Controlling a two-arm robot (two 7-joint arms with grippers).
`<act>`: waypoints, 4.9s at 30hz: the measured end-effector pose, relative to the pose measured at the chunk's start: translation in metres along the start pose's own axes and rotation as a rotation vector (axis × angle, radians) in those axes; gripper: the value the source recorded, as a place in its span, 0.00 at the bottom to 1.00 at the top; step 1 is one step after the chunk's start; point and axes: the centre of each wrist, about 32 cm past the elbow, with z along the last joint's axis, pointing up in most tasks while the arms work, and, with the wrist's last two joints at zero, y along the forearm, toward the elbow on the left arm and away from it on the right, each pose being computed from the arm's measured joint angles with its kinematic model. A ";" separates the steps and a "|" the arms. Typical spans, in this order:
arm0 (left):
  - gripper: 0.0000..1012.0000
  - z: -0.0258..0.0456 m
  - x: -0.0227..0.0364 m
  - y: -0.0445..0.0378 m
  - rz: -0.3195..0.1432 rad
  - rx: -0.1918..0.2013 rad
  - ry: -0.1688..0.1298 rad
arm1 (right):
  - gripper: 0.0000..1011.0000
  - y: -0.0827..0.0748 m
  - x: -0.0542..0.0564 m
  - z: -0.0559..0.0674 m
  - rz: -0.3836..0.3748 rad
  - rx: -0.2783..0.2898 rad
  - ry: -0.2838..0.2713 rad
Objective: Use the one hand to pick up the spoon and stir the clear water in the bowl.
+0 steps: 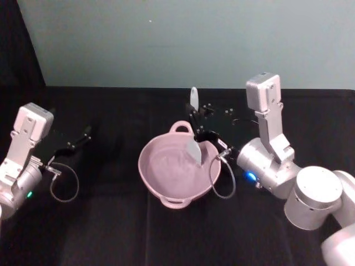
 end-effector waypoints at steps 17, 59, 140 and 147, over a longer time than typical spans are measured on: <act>1.00 0.0000 0.0000 0.0000 0.000 0.000 0.000 | 0.13 -0.013 -0.023 0.011 0.156 -0.056 0.136; 1.00 0.0000 0.0000 0.0000 0.000 0.000 0.000 | 0.13 -0.012 0.007 0.016 0.106 -0.083 0.074; 1.00 0.0000 0.0000 0.0000 0.000 0.000 0.000 | 0.13 -0.051 0.011 0.013 0.080 -0.037 -0.008; 1.00 0.0000 0.0000 0.0000 0.000 0.000 0.000 | 0.13 -0.056 0.009 0.018 0.132 -0.061 -0.018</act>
